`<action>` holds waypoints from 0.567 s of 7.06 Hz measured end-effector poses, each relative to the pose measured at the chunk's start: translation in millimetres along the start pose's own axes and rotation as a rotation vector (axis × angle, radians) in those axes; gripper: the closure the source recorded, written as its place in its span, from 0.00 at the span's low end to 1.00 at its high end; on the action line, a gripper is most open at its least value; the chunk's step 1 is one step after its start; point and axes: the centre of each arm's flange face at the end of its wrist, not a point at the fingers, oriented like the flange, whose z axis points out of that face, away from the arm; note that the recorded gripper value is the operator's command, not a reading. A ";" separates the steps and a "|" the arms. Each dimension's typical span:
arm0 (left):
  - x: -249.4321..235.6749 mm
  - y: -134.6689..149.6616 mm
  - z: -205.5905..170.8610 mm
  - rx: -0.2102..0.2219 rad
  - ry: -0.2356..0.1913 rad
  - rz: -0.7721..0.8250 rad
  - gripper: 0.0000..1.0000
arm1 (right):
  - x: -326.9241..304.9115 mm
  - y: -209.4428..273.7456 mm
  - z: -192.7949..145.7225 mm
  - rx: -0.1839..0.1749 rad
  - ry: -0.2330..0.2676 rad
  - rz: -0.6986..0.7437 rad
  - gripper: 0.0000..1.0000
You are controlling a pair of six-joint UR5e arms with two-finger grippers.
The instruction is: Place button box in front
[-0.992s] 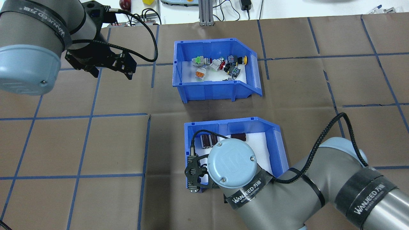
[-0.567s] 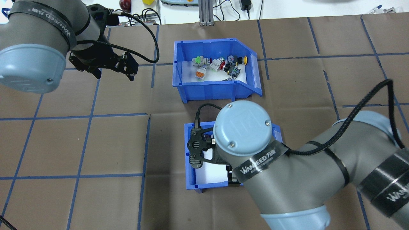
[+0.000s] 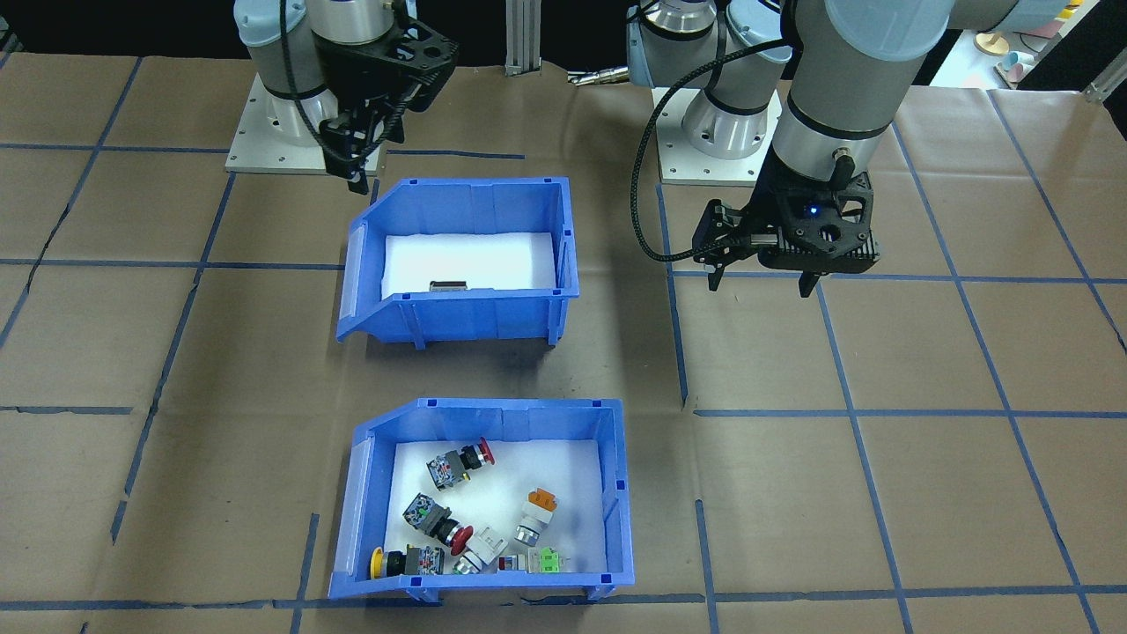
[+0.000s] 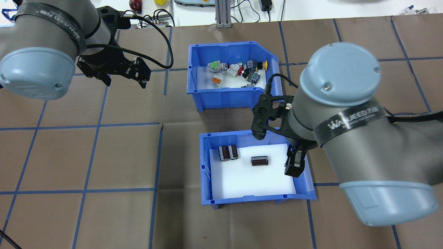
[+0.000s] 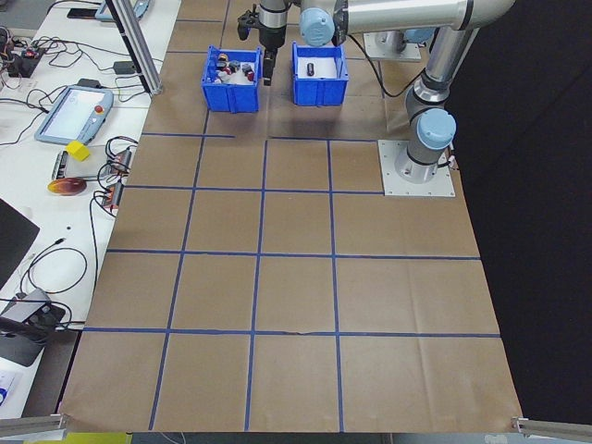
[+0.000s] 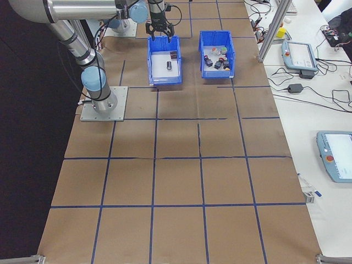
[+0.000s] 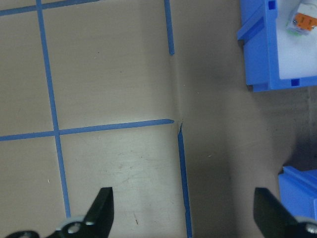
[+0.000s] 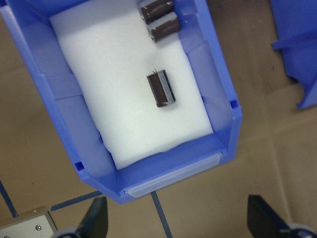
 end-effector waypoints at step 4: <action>0.4 -0.5 2.2 -0.003 0.004 0.000 0.01 | 94.4 24.3 -25.8 -0.002 0.022 0.422 0.00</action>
